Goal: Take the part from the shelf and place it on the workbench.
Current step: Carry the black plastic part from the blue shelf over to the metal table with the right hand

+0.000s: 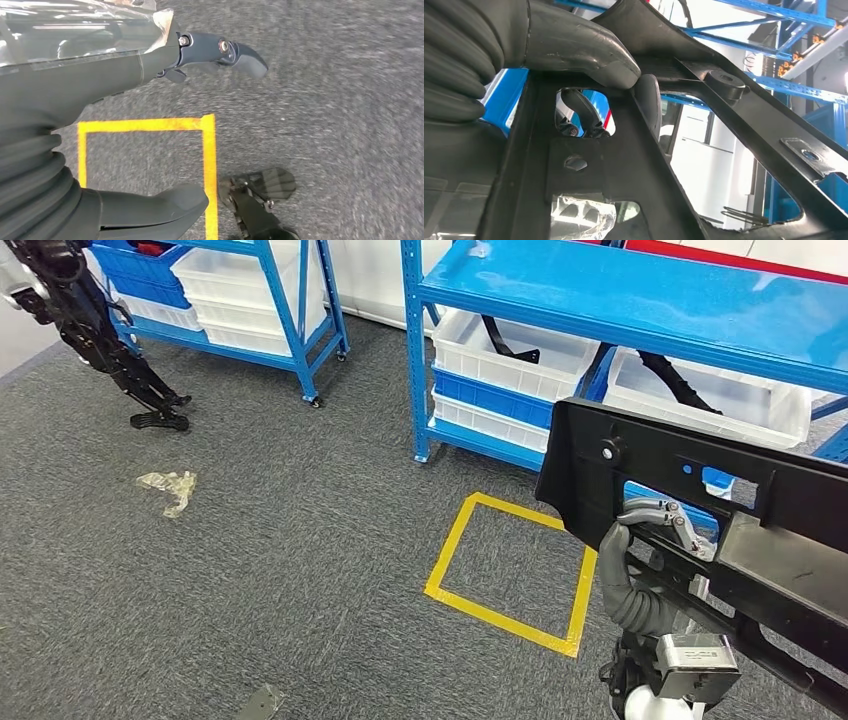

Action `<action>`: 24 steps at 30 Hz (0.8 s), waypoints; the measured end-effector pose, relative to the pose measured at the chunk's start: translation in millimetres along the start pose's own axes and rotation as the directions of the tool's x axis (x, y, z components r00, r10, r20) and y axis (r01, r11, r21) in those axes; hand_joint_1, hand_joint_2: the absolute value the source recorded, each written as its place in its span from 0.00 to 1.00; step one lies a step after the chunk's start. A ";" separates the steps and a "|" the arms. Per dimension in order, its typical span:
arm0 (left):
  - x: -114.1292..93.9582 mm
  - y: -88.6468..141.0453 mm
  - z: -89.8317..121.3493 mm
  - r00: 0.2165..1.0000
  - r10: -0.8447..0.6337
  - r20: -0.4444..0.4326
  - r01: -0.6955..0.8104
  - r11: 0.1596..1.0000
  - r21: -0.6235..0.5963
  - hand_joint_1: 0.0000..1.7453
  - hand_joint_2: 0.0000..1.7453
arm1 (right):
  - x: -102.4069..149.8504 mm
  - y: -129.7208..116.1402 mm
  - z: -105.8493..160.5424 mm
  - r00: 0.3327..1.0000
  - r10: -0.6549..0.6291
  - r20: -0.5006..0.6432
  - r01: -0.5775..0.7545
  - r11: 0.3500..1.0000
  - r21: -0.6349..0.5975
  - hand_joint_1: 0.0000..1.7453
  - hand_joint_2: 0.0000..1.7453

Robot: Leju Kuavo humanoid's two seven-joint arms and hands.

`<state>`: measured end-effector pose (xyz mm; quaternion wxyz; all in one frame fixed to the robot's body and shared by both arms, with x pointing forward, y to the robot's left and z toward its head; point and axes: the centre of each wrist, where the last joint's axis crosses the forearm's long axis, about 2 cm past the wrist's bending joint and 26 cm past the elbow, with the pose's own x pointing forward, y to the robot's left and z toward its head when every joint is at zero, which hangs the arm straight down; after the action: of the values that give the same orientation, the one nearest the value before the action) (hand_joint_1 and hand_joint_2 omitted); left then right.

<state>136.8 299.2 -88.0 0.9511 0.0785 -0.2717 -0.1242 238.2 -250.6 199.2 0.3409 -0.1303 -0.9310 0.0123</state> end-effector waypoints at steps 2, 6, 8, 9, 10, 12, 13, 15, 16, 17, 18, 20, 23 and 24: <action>3.7 2.2 -1.2 1.000 -0.008 0.000 0.008 1.000 -0.008 0.00 1.00 | -1.4 -0.4 0.2 1.000 0.000 0.003 0.000 1.000 -0.006 1.00 1.00; 8.4 4.4 -2.7 1.000 -0.026 0.000 0.026 0.999 -0.037 0.00 1.00 | -5.7 0.0 -0.4 1.000 0.001 0.003 -0.001 1.000 -0.011 1.00 1.00; 10.7 6.7 -3.5 0.999 -0.032 0.005 0.032 0.999 -0.040 0.00 1.00 | -7.1 0.4 -2.2 1.000 0.003 0.005 -0.003 1.000 -0.011 1.00 1.00; 12.9 8.4 -4.1 0.999 -0.034 0.010 0.034 0.999 -0.038 0.00 1.00 | -7.6 0.6 -3.2 1.000 0.004 0.007 -0.003 1.000 -0.012 1.00 1.00; 15.3 9.7 -4.8 0.999 -0.035 0.015 0.035 0.999 -0.036 0.00 1.00 | -8.0 0.7 -4.2 1.000 0.004 0.009 -0.004 1.000 -0.013 1.00 1.00; 18.2 11.7 -5.6 0.999 -0.039 0.020 0.040 0.999 -0.036 0.00 1.00 | -8.6 0.9 -5.5 1.000 0.008 0.013 -0.008 1.000 -0.016 1.00 1.00; 19.2 12.6 -6.0 0.999 -0.050 0.016 0.051 0.998 -0.043 0.00 1.00 | -8.8 0.8 -5.6 1.000 0.016 0.014 -0.016 1.000 -0.022 1.00 1.00; 25.9 14.8 -7.6 0.996 -0.085 0.006 0.085 0.994 -0.065 0.00 1.00 | -8.8 -0.9 -3.9 0.999 0.041 0.013 -0.041 0.998 -0.041 1.00 1.00; 33.2 16.4 -9.2 0.994 -0.108 0.004 0.108 0.991 -0.077 0.00 1.00 | -8.5 -2.8 -1.8 0.998 0.057 0.010 -0.056 0.997 -0.051 1.00 1.00; 41.8 17.8 -10.9 0.992 -0.129 0.005 0.129 0.988 -0.088 0.00 1.00 | -8.2 -5.0 0.9 0.997 0.071 0.004 -0.071 0.996 -0.059 1.00 1.00; 50.6 19.6 -12.5 0.989 -0.150 0.009 0.150 0.984 -0.098 0.00 1.00 | -7.7 -7.2 4.1 0.996 0.084 -0.004 -0.084 0.994 -0.064 1.00 1.00; 63.4 22.7 -14.6 0.983 -0.181 0.016 0.182 0.976 -0.116 0.00 1.00 | -7.3 -10.3 9.2 0.995 0.102 -0.019 -0.103 0.993 -0.066 1.00 1.00; 73.6 27.2 -16.3 0.980 -0.198 0.031 0.201 0.972 -0.125 0.00 1.00 | -7.0 -12.9 11.0 0.993 0.114 -0.026 -0.116 0.991 -0.070 1.00 1.00; 76.2 28.9 -16.7 0.979 -0.200 0.037 0.203 0.972 -0.122 0.00 1.00 | -6.9 -13.3 10.8 0.993 0.116 -0.027 -0.118 0.990 -0.072 1.00 1.00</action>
<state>213.9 307.0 -57.9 0.9333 0.0443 -0.2655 -0.2376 233.3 -264.5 188.0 0.3450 -0.1971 -0.9177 -0.0033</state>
